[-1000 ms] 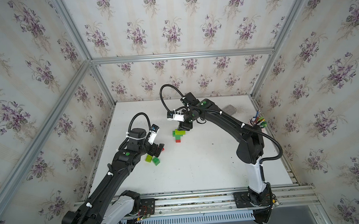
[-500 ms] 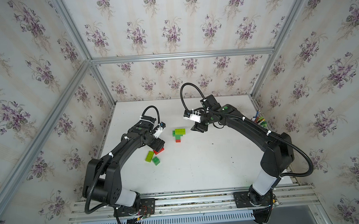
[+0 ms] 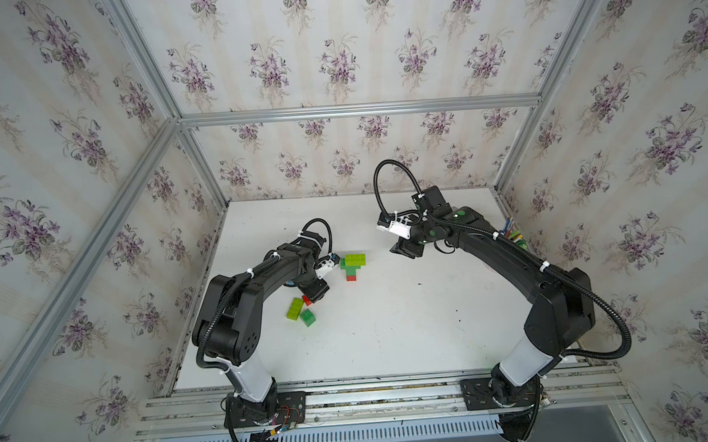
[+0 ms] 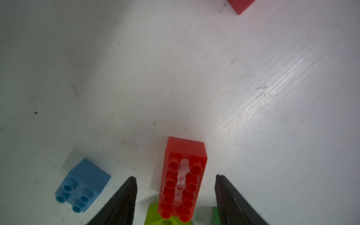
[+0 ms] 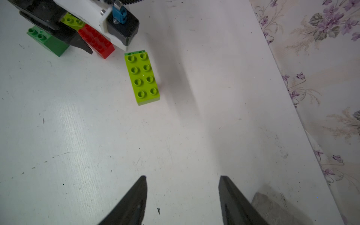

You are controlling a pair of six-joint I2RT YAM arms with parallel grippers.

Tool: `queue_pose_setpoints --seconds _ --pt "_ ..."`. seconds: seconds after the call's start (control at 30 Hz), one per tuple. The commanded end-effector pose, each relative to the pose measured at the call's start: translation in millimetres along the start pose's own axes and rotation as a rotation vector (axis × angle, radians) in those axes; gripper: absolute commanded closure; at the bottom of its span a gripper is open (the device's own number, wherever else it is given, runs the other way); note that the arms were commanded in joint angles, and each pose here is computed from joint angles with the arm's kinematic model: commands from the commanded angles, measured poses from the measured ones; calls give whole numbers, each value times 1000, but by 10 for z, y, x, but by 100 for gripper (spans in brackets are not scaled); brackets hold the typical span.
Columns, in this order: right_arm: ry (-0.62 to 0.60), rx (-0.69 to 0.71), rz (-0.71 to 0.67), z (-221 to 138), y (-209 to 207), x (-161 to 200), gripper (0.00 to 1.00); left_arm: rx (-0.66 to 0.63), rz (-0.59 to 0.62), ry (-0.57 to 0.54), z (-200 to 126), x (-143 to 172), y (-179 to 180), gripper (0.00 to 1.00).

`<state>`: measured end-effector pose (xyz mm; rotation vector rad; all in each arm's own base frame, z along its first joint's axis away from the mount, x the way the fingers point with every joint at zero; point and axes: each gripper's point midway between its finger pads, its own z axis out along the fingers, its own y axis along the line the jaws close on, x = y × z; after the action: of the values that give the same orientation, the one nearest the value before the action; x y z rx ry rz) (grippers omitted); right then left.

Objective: Assemble a spoon with lego
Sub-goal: Pick up the lego brick from the center of the board, then place the lego brick at the center of the board.

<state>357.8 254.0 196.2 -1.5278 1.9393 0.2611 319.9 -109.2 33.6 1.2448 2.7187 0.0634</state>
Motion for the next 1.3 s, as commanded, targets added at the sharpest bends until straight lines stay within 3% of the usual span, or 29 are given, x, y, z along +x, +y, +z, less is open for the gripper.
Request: queue_pose_setpoints --seconds 0.0,0.1,0.2,0.53,0.73,0.9,1.03,1.27 --pt "-20 11 -4 -45 -11 -45 38 -7 39 41 30 53 -22 39" --pt "-21 12 -3 -54 -7 -43 39 -16 52 63 71 84 -40 44" --pt "-21 18 -1 -65 -10 -33 39 -13 58 71 87 106 -67 56" --pt "-33 21 2 -124 10 -42 40 -46 48 43 -12 111 -26 72" --pt "-28 37 4 -182 27 -10 40 -77 45 -1 -164 71 30 75" --pt "-36 43 9 -222 20 14 40 -122 55 -90 -478 3 44 76" --pt "-66 47 19 -259 22 44 40 -138 124 -146 -718 -41 -150 75" --pt "-83 69 72 -271 -20 316 40 -135 290 -188 -896 -279 -864 73"
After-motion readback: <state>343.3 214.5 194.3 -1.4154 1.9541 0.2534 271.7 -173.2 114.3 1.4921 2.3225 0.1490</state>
